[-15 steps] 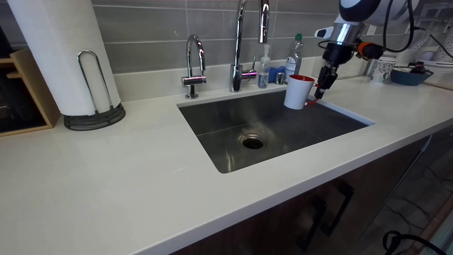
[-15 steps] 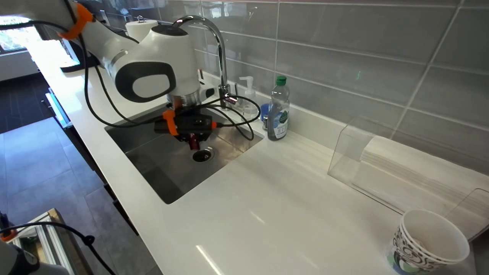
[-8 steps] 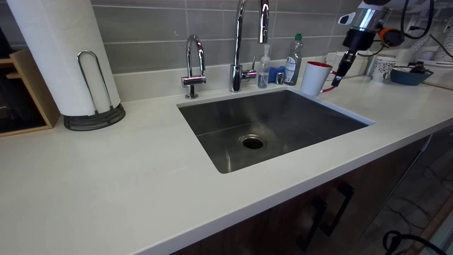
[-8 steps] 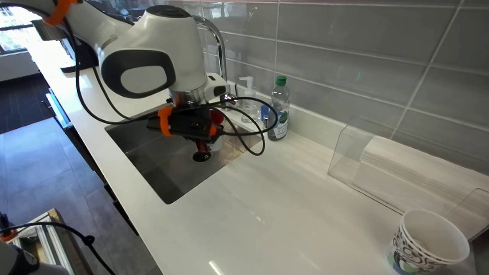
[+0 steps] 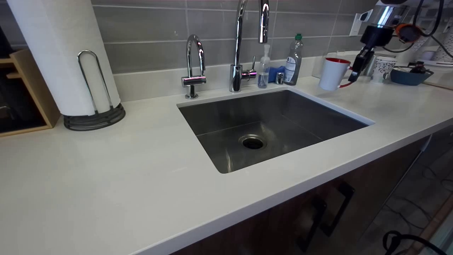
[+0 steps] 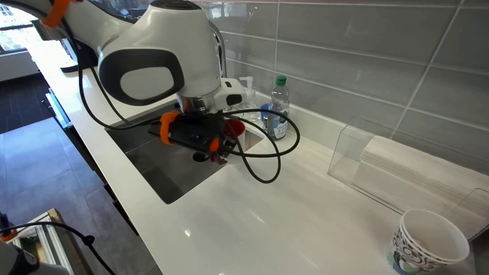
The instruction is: Pick up the red and white mug from the sink and put it on the kitchen counter
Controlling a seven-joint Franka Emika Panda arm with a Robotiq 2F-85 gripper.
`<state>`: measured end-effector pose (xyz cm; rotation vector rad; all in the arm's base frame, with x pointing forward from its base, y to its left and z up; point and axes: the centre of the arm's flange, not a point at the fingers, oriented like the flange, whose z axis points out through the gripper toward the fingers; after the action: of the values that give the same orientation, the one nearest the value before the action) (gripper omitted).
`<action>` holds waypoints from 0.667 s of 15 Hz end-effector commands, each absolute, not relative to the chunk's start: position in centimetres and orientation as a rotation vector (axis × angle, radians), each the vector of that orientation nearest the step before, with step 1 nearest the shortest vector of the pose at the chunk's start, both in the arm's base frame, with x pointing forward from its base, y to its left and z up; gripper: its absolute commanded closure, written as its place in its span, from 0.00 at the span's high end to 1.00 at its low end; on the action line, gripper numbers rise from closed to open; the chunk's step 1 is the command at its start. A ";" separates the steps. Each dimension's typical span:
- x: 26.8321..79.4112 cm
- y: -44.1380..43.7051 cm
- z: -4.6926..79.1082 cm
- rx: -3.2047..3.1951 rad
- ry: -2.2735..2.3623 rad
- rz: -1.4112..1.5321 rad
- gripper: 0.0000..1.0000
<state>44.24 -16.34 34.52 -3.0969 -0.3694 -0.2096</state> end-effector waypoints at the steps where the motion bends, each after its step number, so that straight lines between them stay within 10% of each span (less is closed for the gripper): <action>1: 44.6 -18.5 35.9 -3.156 -0.214 -0.220 0.05; 10: 45.9 -24.1 33.5 -3.176 0.018 -0.176 0.05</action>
<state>44.16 -22.12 33.44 -3.1441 -0.0677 -0.1688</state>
